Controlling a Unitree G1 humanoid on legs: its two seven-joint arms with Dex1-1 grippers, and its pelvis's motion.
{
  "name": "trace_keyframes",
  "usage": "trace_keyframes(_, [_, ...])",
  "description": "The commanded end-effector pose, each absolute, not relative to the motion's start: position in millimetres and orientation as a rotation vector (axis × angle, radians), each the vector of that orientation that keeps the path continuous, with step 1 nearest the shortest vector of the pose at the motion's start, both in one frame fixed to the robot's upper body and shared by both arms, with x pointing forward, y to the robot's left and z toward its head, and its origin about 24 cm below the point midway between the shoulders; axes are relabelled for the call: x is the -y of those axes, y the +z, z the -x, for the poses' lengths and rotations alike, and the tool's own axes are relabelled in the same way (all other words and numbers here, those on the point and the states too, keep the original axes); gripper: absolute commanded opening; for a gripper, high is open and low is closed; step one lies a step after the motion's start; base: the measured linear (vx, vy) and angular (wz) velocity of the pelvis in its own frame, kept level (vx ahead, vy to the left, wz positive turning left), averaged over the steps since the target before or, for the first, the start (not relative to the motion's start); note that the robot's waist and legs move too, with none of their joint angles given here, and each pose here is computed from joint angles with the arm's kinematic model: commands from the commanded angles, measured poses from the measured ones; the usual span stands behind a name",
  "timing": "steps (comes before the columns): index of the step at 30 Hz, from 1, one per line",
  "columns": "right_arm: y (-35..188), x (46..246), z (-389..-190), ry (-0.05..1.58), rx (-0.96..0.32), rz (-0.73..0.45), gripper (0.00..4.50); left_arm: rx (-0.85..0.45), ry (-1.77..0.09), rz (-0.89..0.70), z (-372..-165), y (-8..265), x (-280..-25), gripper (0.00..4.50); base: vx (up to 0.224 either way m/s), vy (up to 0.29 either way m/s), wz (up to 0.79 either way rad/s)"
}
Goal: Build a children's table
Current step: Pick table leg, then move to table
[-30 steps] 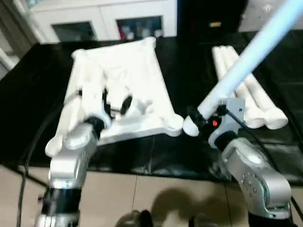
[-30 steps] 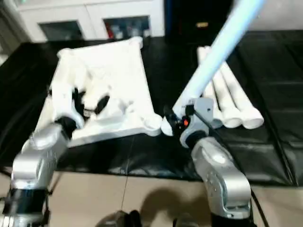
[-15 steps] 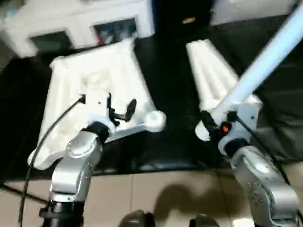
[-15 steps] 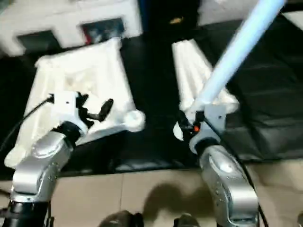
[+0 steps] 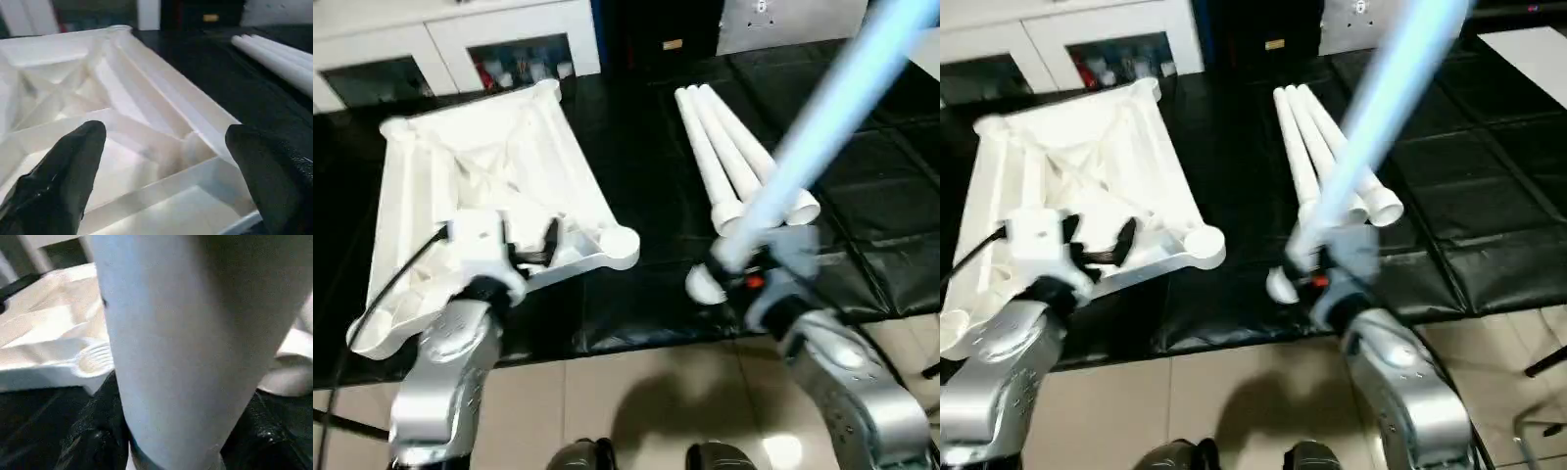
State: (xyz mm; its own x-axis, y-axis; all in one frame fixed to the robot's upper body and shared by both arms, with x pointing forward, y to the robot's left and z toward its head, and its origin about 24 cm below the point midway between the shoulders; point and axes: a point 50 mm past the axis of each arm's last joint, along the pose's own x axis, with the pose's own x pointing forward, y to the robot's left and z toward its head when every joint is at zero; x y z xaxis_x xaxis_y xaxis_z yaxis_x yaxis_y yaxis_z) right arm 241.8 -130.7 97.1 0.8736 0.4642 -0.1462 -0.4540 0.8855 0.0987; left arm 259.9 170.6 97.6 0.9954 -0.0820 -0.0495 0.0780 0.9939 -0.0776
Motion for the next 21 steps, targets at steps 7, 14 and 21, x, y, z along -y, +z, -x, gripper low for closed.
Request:
trace_keyframes(7, [118, 120.6, -247.4, 0.603, -0.057, -0.084, 1.91, -0.026, 0.003, 0.053, -241, 101, -178, 4.50, 0.011, -0.014, 0.42])
trace_keyframes(14, [122, 129.2, -255.4, 0.565, -0.040, -0.074, 1.91, -0.007, -0.018, 0.058, -245, 103, -177, 4.50, 0.000, 0.000, 0.00])
trace_keyframes(21, [109, 134.0, -256.9, 0.471, -0.075, -0.083, 1.91, 0.018, -0.071, 0.043, -251, 109, -169, 4.50, 0.000, 0.000, 0.00])
